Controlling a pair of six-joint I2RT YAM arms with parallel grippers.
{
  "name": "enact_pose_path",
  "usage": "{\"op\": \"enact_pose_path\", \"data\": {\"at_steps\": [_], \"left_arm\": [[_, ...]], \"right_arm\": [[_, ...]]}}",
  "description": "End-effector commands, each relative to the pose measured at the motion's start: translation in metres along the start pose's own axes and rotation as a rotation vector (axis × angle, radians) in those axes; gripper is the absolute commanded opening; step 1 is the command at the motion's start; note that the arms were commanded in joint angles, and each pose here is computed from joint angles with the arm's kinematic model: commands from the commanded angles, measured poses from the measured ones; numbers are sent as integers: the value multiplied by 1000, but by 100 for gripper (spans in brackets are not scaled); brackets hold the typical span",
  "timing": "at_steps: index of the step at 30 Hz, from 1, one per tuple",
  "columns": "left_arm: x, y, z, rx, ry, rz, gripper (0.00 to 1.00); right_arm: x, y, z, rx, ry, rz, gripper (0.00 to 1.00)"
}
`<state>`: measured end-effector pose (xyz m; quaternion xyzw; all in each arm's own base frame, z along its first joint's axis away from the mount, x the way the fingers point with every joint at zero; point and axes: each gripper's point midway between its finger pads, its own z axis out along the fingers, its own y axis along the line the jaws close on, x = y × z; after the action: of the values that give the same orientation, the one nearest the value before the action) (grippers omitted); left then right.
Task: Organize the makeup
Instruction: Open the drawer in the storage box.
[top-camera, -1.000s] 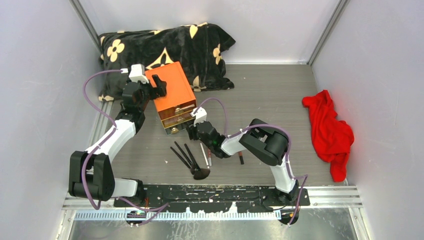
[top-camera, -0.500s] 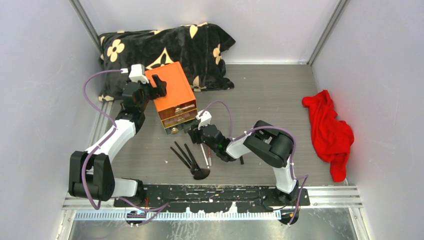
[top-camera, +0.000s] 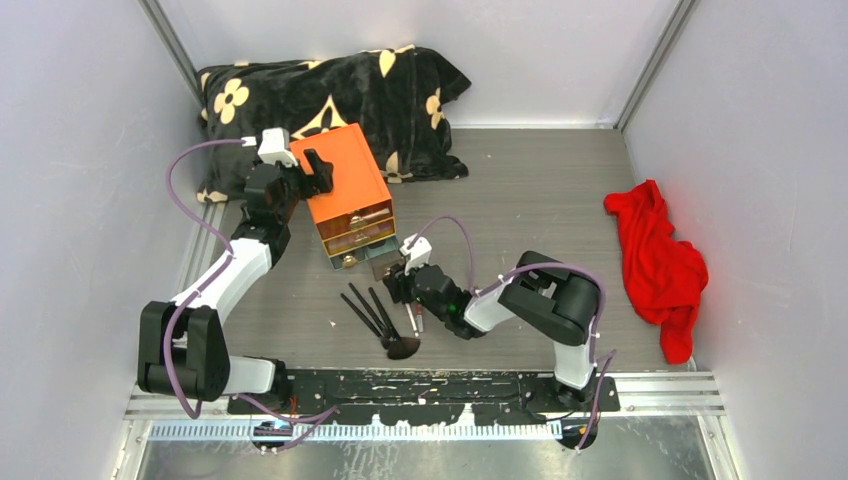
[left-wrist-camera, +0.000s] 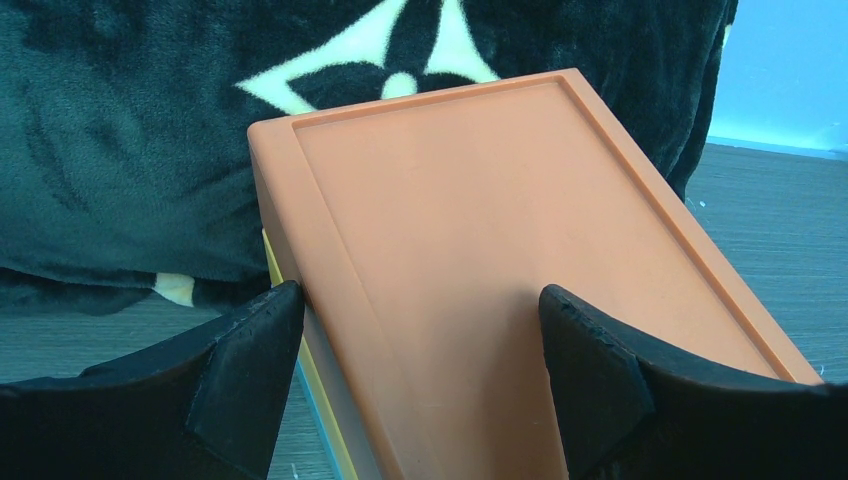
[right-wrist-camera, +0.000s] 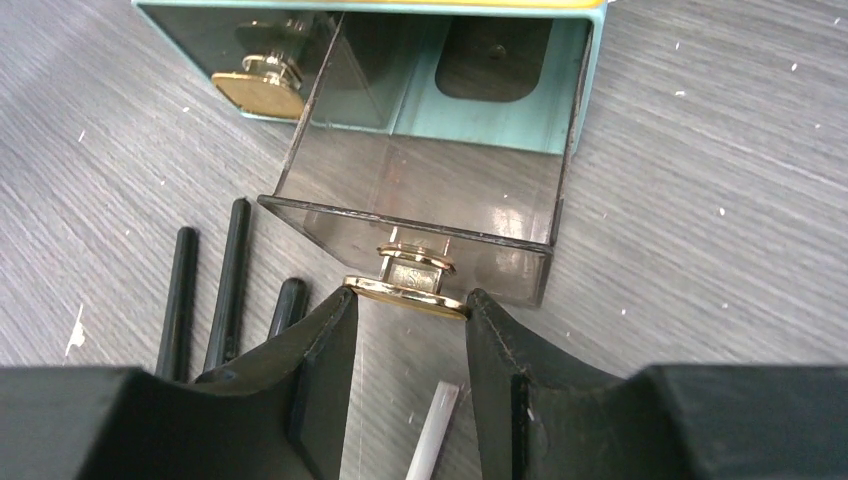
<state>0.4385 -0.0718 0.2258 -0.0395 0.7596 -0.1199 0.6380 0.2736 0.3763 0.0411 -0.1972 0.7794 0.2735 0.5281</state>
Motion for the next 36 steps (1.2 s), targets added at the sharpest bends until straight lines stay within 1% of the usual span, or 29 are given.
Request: {"op": "enact_pose_path", "data": {"at_steps": [1,9,16,17,18,19,22,28,33,36], "left_arm": [[108,30,-22,-88,360,73,85],[108,31,-23,-90,361,75,85],[108,31,-24,-92,362,76,85],[107,31,-24,-93,362,76,85],[107,31,-24,-92,361,77,85],[108,31,-24,-93,362,78,85],[109,32,-23,-95,368,80,85],[110,33,-22,-97,369,81,85],[111,33,-21,-96,373,80,85],[110,32,-20,-96,372,80,85]], "right_arm": [[18,-3,-19,37,45,6,32],[32,6,-38,43,72,-11,32],[35,0,-48,78,72,-22,33],[35,-1,-49,84,73,-25,38],[33,-1,-51,89,74,-29,46],[32,-2,-52,93,74,-34,51],[24,-2,-55,107,75,-55,59],[-5,-5,-71,140,24,-85,66],[-37,2,-87,121,0,-120,68],[-51,9,-93,100,27,-149,68]]}}
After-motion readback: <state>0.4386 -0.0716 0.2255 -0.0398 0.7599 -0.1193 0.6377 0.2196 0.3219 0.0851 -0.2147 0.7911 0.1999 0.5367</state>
